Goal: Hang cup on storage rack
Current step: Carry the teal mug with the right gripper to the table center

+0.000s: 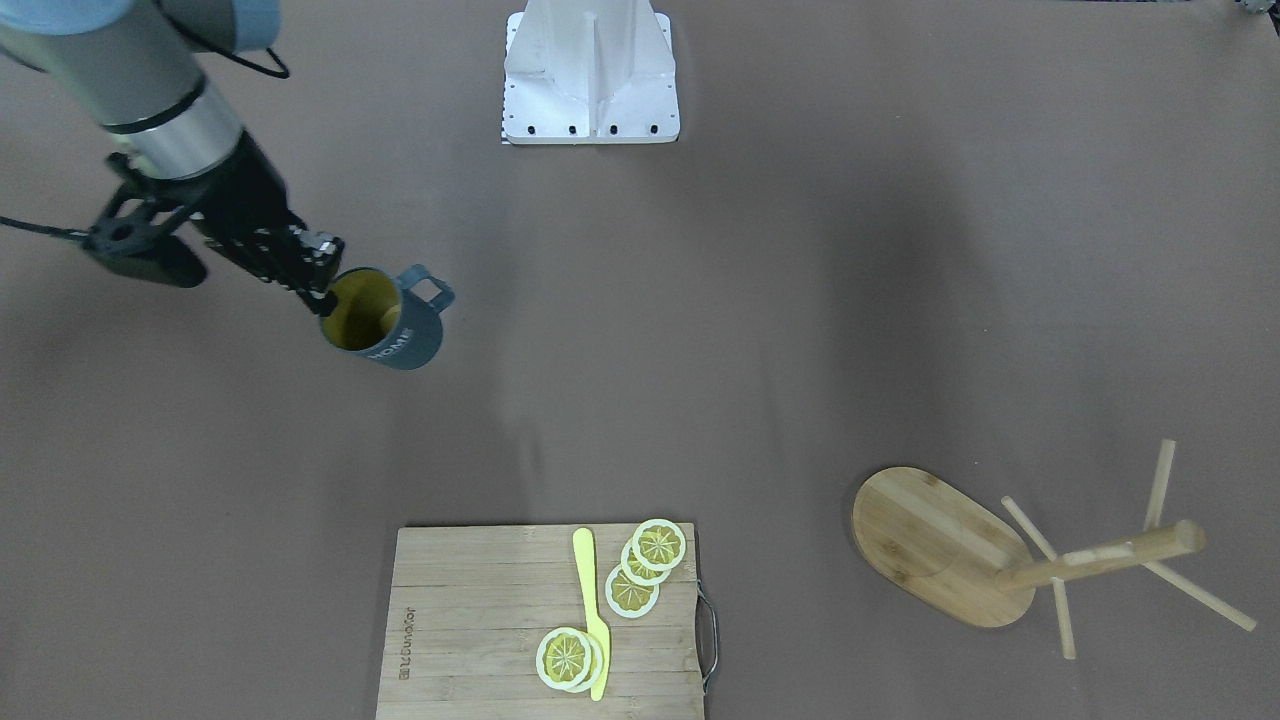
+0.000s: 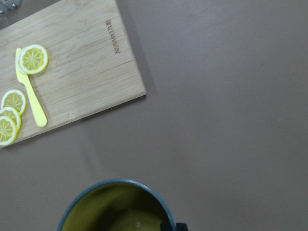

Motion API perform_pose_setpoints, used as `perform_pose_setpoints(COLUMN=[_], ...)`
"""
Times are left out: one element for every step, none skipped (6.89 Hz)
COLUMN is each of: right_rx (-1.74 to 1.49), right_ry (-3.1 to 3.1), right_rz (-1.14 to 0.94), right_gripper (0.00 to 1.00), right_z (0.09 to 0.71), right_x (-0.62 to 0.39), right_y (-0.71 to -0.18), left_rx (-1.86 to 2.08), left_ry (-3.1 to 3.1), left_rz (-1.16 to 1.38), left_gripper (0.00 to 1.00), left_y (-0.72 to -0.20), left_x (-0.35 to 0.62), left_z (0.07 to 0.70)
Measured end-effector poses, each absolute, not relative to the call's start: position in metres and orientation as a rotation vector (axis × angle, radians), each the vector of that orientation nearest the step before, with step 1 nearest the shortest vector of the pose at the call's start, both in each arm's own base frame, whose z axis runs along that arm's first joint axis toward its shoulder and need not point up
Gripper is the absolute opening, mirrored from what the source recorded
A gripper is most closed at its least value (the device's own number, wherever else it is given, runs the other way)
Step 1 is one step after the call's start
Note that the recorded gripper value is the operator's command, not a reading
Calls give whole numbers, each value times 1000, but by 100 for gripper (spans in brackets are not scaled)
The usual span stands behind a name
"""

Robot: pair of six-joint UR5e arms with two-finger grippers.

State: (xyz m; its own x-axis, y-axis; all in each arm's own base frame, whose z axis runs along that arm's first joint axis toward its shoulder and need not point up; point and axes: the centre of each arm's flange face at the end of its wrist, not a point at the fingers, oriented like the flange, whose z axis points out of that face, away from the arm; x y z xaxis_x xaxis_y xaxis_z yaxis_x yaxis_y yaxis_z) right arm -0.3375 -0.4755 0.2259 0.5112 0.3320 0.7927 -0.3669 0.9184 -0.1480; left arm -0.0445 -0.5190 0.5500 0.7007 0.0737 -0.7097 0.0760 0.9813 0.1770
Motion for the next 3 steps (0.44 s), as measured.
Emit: perform_pose_setpoints(right_rx=[76, 111, 145], right_ry=[-937, -929, -917], right_rz=[456, 482, 498], right_gripper=[0, 0, 0], right_z=[212, 202, 193], right_x=[-377, -409, -436], right_y=[-452, -433, -418], left_rx=[197, 195, 191], left_ry=[796, 796, 796], left_rz=[-1, -1, -1], left_gripper=[98, 98, 98], left_y=[-519, -519, -519], left_x=[-44, -44, -43], left_z=[551, 552, 553])
